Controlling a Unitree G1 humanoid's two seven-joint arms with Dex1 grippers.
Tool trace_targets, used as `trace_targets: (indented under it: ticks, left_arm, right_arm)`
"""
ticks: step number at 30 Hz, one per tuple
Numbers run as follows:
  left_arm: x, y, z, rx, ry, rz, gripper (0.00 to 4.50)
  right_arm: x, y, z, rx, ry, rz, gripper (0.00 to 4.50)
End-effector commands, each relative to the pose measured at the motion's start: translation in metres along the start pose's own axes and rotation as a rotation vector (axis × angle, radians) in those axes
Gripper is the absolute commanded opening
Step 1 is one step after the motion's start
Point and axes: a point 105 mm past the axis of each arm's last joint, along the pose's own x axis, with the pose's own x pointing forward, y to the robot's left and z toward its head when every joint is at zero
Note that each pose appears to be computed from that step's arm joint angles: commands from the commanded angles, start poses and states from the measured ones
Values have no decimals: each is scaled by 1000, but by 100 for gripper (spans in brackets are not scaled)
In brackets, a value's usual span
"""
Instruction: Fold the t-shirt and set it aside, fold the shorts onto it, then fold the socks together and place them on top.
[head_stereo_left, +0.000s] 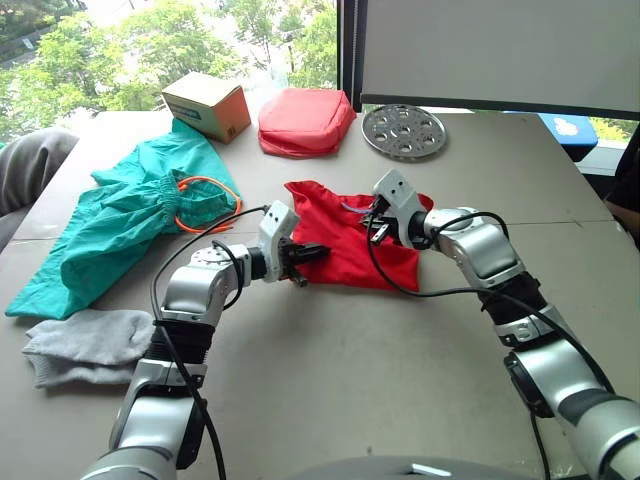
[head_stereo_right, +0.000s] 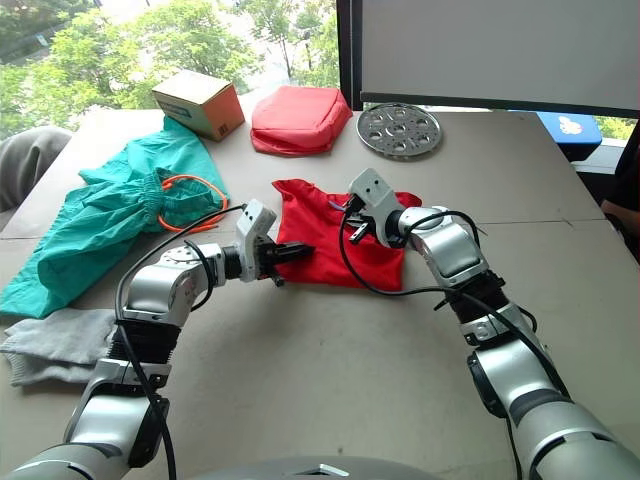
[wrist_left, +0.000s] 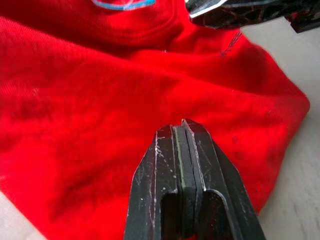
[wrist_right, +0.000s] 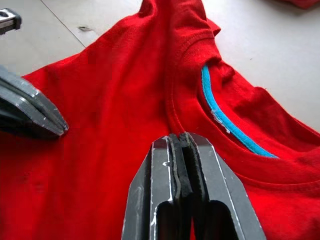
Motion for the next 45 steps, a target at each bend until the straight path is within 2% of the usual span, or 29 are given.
trace_targets:
  ticks: [1,3,6,9,10,12,13,14,15,16,17,18,21,23,26,32,36,37,38,43,45]
  left_arm:
    - [-10,0,-8,25,32,48,4]
    - [-16,-5,-14,20,44,32,4]
    - [-22,-9,-19,20,57,29,4]
    - [-27,-10,-22,16,53,40,4]
    - [-28,-9,-21,15,44,51,4]
    - [-31,-6,-9,1,-34,67,4]
    - [-35,-8,0,-29,-87,51,0]
    - [-39,-12,9,-38,-131,26,52]
    - [-43,-15,15,-33,-160,5,52]
    - [-48,-21,19,-13,-179,-25,96]
    - [-54,-25,21,18,-191,-41,126]
    - [-60,-30,22,77,-194,-68,184]
    - [-69,-43,14,198,-144,-138,318]
    - [-68,-43,4,291,-95,-149,318]
    - [-59,-31,-6,369,-48,-130,318]
    - [-40,-4,-13,498,18,-63,318]
    - [-29,6,-29,532,106,-79,318]
    - [-28,8,-31,511,115,-86,263]
    - [-28,8,-34,494,123,-101,239]
    - [-34,-1,-38,392,120,-179,1]
    - [-40,-14,-37,346,101,-248,0]
  right_arm:
    - [13,-13,11,-9,-11,-112,5]
    - [19,-28,10,11,-12,-221,5]
    - [23,-43,8,31,-13,-307,5]
    - [23,-51,10,25,-45,-342,5]
    - [22,-48,18,26,-96,-313,5]
    - [13,-28,41,40,-235,-142,5]
    - [4,-21,49,3,-284,-89,48]
    - [-7,-13,54,-48,-319,-33,65]
    - [-18,-4,57,-85,-343,17,65]
    - [-32,6,57,-134,-368,75,130]
    - [-49,18,53,-191,-375,144,165]
    - [-64,29,44,-250,-361,193,220]
    - [-89,49,19,-381,-285,287,358]
    - [-98,55,-7,-397,-201,320,358]
    - [-100,50,-35,-411,-104,305,358]
    - [-88,34,-56,-390,-11,232,358]
    - [-76,23,-73,-346,75,181,358]
    - [-75,21,-76,-345,93,177,304]
    - [-74,20,-79,-338,108,172,276]
    - [-79,21,-83,-254,127,200,27]
    - [-86,26,-83,-244,127,243,10]
